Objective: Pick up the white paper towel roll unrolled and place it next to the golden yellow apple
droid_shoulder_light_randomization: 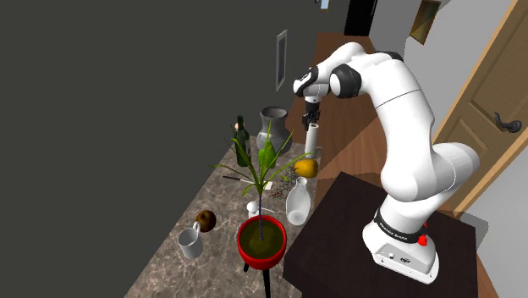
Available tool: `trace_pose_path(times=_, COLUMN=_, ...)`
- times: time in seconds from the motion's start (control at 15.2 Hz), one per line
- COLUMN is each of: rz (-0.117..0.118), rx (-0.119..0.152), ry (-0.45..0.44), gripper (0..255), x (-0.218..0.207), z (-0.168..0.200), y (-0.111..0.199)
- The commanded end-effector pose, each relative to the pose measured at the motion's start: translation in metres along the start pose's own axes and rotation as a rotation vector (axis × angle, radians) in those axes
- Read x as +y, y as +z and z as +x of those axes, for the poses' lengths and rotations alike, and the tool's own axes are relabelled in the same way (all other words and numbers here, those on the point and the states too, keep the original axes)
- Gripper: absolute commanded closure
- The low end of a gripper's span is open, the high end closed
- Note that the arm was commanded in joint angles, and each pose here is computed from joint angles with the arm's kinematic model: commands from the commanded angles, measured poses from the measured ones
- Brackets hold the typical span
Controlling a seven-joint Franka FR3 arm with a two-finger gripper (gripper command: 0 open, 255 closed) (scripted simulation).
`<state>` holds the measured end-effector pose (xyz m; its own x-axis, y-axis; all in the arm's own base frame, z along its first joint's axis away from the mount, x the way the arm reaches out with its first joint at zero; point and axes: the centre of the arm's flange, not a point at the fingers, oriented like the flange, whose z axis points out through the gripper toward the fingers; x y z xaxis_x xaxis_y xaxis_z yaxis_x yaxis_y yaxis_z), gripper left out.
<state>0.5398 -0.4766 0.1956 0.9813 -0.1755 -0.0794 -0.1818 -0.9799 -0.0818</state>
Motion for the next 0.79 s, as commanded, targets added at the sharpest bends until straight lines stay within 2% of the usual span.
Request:
trace_pose_path(times=0.0, rz=0.0, rx=0.001, ry=0.0, gripper=255, x=0.0004, z=0.0005, y=0.0014)
trace_pose_path(times=0.33, rz=0.0, rx=0.001, ry=0.0, gripper=255, x=0.0004, z=0.0005, y=0.0014)
trace_pose_path(times=0.4, rz=0.0, rx=0.001, ry=0.0, gripper=0, x=0.0004, z=0.0005, y=0.0014)
trace_pose_path(times=0.73, rz=0.0, rx=0.001, ry=0.0, gripper=0, x=0.0004, z=0.0005, y=0.0014)
